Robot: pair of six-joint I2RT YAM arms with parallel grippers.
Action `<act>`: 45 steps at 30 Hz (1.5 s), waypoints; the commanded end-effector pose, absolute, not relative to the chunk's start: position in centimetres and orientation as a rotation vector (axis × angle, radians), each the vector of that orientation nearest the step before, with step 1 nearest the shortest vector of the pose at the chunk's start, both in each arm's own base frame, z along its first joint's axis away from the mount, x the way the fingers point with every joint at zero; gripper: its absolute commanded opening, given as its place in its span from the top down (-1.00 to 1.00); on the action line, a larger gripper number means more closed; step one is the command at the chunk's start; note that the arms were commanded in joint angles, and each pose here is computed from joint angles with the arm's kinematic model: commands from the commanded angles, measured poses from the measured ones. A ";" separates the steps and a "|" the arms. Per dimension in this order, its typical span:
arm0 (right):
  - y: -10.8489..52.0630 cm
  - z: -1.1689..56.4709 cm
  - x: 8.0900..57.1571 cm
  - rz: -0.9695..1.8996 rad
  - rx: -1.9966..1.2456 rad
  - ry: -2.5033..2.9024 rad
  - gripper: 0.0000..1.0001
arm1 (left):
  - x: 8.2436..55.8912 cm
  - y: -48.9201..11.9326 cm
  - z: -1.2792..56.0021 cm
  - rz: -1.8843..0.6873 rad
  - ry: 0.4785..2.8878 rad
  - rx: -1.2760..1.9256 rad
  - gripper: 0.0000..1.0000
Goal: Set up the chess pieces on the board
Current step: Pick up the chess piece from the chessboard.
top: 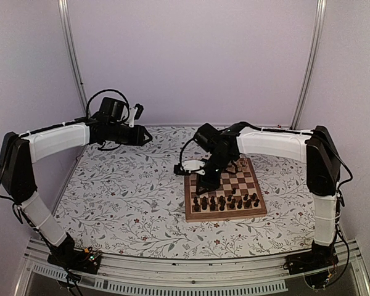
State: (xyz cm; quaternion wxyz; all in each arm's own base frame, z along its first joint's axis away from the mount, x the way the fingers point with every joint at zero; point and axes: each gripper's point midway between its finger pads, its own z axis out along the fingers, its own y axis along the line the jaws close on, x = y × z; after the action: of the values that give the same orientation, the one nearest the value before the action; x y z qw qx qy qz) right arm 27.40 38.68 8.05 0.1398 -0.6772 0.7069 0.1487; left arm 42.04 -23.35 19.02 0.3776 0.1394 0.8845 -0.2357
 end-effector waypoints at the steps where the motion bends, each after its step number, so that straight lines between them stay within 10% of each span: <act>1: 34.8 12.2 30.5 0.387 -1.785 2.061 0.27 | 42.0 -23.7 19.1 -0.634 2.250 0.368 0.22; 12: 24.6 10.1 31.0 0.321 -1.649 2.257 0.28 | 41.6 -24.3 20.1 -0.663 2.225 0.447 0.23; 45: 25.7 5.6 30.5 0.383 -1.688 2.342 0.29 | 41.2 -25.1 19.3 -0.724 2.251 0.474 0.22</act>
State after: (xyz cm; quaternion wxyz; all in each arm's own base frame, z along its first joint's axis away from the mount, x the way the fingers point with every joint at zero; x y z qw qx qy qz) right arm 29.77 25.12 5.80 0.1105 -0.5775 0.7982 0.1313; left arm 40.95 -24.78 19.25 0.3628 0.1762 0.8734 -0.2730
